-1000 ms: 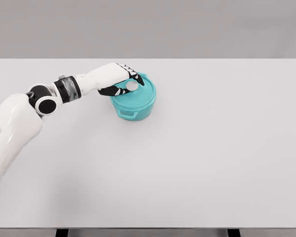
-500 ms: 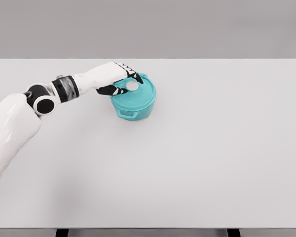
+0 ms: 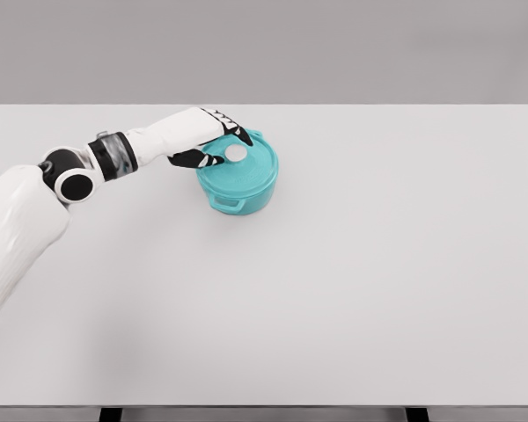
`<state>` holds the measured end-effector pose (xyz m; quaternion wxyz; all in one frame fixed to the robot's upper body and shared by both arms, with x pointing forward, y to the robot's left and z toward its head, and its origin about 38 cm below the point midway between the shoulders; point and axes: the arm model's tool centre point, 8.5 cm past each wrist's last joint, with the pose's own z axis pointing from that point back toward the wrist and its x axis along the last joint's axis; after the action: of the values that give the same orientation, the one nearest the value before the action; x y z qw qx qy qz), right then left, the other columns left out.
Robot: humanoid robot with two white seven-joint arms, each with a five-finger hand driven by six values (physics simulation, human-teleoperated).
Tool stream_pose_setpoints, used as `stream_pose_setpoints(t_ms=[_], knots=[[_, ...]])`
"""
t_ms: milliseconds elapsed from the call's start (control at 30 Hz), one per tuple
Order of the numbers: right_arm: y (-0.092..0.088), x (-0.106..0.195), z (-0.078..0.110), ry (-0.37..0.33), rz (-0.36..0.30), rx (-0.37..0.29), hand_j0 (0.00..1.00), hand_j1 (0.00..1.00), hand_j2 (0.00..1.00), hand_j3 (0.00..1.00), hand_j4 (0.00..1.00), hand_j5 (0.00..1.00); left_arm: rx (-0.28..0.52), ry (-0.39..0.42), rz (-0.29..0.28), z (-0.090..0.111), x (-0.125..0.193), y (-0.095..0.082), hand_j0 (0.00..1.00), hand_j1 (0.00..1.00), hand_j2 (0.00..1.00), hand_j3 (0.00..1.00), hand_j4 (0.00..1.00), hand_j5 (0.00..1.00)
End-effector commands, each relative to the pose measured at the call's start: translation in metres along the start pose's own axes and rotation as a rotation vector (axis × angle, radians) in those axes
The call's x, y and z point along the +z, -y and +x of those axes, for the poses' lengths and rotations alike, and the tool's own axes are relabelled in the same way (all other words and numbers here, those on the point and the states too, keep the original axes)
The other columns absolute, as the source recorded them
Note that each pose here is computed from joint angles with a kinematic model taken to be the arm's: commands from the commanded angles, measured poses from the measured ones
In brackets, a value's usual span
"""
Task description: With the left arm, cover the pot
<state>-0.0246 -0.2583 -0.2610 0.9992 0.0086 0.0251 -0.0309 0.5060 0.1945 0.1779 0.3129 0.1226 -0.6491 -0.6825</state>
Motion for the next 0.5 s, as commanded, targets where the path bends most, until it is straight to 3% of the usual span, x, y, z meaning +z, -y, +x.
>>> stream_pose_setpoints(t_ms=[0,233,333,400,467], knots=[[0.0,0.0,0.0,0.001,0.0,0.0,1.0,1.0,1.0,1.0,1.0,1.0,-0.002,-0.008,0.005,-0.003,0.006,-0.003,0.69,0.69,0.69,0.69,0.69,0.69],[0.0,0.0,0.0,0.001,0.0,0.0,1.0,1.0,1.0,1.0,1.0,1.0,-0.039,-0.009,0.019,-0.004,0.018,-0.017,0.69,0.69,0.69,0.69,0.69,0.69],[0.0,0.0,0.0,0.001,0.0,0.0,1.0,1.0,1.0,1.0,1.0,1.0,-0.084,-0.013,0.03,-0.005,0.035,-0.031,0.81,0.81,0.81,0.81,0.81,0.81],[0.0,0.0,0.0,-0.001,0.0,0.0,1.0,1.0,1.0,1.0,1.0,1.0,-0.134,-0.027,0.041,-0.007,0.056,-0.048,1.0,1.0,1.0,1.0,1.0,1.0],[0.0,0.0,0.0,-0.001,0.0,0.0,1.0,1.0,1.0,1.0,1.0,1.0,-0.183,-0.083,0.041,-0.019,0.095,-0.065,1.0,1.0,1.0,1.0,1.0,1.0]])
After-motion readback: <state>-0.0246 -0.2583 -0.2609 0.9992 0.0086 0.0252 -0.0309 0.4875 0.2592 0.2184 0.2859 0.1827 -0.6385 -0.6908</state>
